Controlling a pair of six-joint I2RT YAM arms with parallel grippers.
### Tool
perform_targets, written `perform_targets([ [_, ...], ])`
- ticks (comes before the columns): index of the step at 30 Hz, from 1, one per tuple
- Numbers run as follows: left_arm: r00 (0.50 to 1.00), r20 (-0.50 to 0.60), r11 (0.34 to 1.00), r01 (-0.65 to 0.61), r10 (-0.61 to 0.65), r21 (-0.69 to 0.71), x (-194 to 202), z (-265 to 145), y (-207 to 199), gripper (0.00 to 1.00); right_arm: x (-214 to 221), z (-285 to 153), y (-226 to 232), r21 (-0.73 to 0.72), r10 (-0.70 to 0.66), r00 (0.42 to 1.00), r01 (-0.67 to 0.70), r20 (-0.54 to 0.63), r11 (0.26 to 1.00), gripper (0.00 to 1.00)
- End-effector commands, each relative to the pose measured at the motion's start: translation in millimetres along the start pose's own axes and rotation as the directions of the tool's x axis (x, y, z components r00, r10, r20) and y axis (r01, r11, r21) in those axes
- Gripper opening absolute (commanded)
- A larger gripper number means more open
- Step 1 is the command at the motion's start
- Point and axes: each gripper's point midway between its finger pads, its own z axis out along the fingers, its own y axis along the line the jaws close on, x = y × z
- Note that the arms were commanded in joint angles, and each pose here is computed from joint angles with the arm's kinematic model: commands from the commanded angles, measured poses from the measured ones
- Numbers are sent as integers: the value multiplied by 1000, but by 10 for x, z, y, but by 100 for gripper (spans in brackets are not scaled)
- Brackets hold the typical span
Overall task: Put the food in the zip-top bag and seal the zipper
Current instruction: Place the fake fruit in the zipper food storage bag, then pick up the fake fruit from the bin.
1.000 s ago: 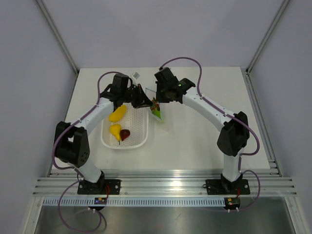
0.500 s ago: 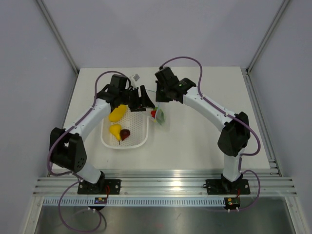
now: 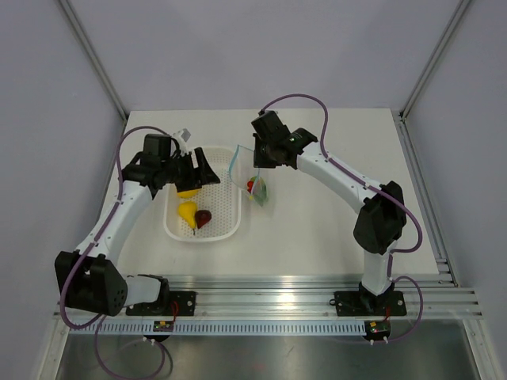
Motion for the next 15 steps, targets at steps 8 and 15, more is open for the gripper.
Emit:
perform_targets([
  [8, 995, 55, 879, 102, -86, -467, 166, -27, 1043, 79, -118, -45, 31, -20, -14, 999, 15, 47, 1000, 0],
  [15, 995, 63, 831, 104, -83, -546, 157, -56, 1210, 85, -117, -30, 58, -31, -9, 999, 11, 43, 999, 0],
])
